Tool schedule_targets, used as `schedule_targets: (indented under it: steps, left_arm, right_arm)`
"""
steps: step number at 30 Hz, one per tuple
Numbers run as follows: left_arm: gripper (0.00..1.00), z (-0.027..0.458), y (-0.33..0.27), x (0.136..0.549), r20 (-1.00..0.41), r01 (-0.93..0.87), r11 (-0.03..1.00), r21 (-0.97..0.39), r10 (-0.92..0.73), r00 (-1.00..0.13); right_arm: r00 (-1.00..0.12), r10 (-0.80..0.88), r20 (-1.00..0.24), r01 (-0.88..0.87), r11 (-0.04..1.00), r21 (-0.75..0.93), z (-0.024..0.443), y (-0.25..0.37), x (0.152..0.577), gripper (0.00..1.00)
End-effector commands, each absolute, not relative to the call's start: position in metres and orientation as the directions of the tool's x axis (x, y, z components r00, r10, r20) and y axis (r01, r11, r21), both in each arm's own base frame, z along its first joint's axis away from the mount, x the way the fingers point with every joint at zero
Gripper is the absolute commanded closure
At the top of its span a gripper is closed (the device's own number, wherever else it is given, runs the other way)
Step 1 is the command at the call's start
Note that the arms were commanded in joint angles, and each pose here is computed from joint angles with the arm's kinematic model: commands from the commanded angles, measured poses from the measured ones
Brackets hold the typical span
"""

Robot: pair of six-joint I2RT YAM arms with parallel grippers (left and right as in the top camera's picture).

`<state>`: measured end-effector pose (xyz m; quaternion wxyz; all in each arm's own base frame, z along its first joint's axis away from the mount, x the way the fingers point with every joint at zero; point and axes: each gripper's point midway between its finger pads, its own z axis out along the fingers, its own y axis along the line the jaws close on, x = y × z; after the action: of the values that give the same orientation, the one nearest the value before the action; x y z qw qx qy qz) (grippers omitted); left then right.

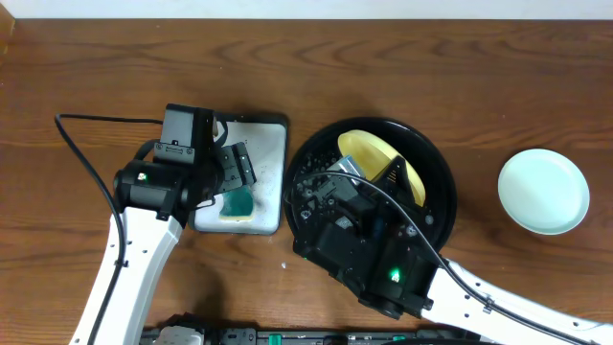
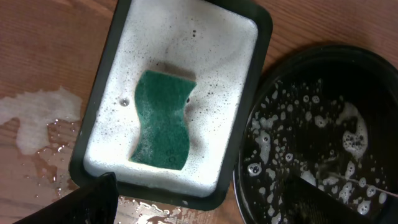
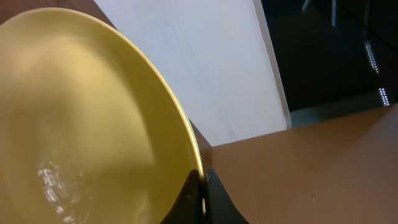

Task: Clean dirty plates on tray and stack at the side
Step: 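Tilt and lift the yellow plate by its rim with the right gripper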

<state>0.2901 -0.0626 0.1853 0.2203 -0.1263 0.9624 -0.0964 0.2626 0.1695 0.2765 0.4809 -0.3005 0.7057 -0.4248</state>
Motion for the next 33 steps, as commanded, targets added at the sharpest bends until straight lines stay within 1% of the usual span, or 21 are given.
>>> schedule_targets:
  steps: [1, 8, 33]
  left_arm:
    - [0.16, 0.1884, -0.0627, 0.2907, -0.404, -0.194, 0.951, -0.242, -0.281, -0.870]
    - [0.16, 0.1884, -0.0627, 0.2907, -0.404, -0.194, 0.951, -0.242, -0.281, -0.870]
    - [0.16, 0.1884, -0.0626, 0.2907, -0.404, -0.195, 0.951, -0.242, -0.281, -0.870]
  right_arm:
    - [-0.339, -0.818, -0.465, -0.006, 0.496, -0.868, 0.2854, 0.1723, 0.2608, 0.99]
    - [-0.330, -0.806, -0.492, -0.027, 0.529, -0.848, 0.2827, 0.1782, 0.2621, 0.99]
    - [-0.330, -0.807, -0.490, -0.027, 0.527, -0.849, 0.2827, 0.1782, 0.2620, 0.99]
